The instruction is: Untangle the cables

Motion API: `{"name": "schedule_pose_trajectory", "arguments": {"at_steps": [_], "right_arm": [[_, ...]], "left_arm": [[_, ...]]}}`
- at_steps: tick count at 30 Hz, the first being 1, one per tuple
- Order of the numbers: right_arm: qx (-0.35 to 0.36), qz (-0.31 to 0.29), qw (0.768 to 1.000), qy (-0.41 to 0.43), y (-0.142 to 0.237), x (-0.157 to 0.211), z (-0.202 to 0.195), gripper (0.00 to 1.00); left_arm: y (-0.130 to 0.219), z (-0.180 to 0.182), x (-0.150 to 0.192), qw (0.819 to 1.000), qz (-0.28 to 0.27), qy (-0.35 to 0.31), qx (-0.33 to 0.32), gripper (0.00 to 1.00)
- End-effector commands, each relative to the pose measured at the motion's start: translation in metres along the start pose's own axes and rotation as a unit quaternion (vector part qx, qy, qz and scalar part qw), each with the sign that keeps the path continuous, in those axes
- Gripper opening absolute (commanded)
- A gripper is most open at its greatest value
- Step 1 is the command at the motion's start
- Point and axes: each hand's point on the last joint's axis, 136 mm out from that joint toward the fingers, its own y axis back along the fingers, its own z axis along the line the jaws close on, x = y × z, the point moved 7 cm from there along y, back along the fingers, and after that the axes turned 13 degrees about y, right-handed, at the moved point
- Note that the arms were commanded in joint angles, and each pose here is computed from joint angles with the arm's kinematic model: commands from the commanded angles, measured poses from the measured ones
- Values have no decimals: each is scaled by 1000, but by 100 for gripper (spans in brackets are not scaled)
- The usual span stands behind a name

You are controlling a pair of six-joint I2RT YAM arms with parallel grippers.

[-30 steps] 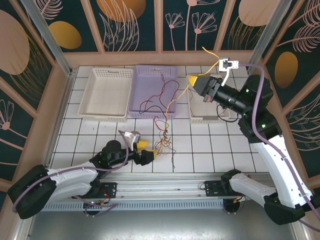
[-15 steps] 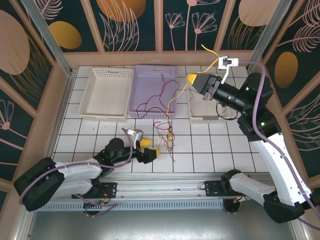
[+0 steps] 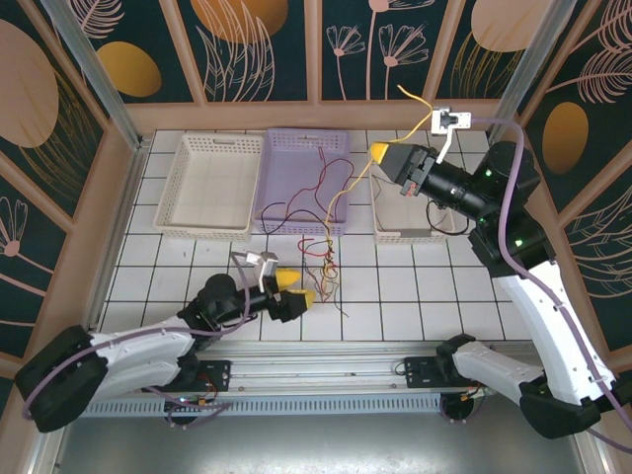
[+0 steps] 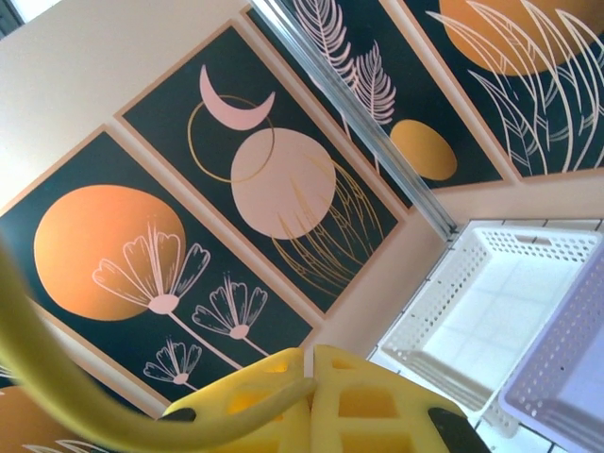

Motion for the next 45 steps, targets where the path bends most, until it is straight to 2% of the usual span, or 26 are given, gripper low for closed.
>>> {"name": "schedule_pose_trajectory", "arguments": {"at_steps": [1,8,23,30,34,37,42,45], "right_arm": [[-9,-10,1000,14,1,1,2,0],[-9,-3,1000,15,0,9,3,0],[-21,0,1000,19,-1,11,13,0],[-25,8,999,18,-4,18,12,0],[-29,10,999,17,-6,21,13,0],[-30,12,999,17,-7,22,14,0],[-32,12,999,18,-7,23,15,0],[-33,14,999,18,-7,23,16,0]], "left_arm": [[2,-25,-21,999,-31,3,28,99],[6,-48,-50,995,-92,25,32,98],[-7,-35,-58,994,-96,24,-35,89],[3,-44,-65,991,-130,16,-22,84],[4,-45,-66,991,-131,18,-15,81],[2,-44,-64,992,-126,21,-12,73],[0,-42,-62,992,-120,20,-15,65],[0,-42,-63,992,-120,17,-18,53]]}}
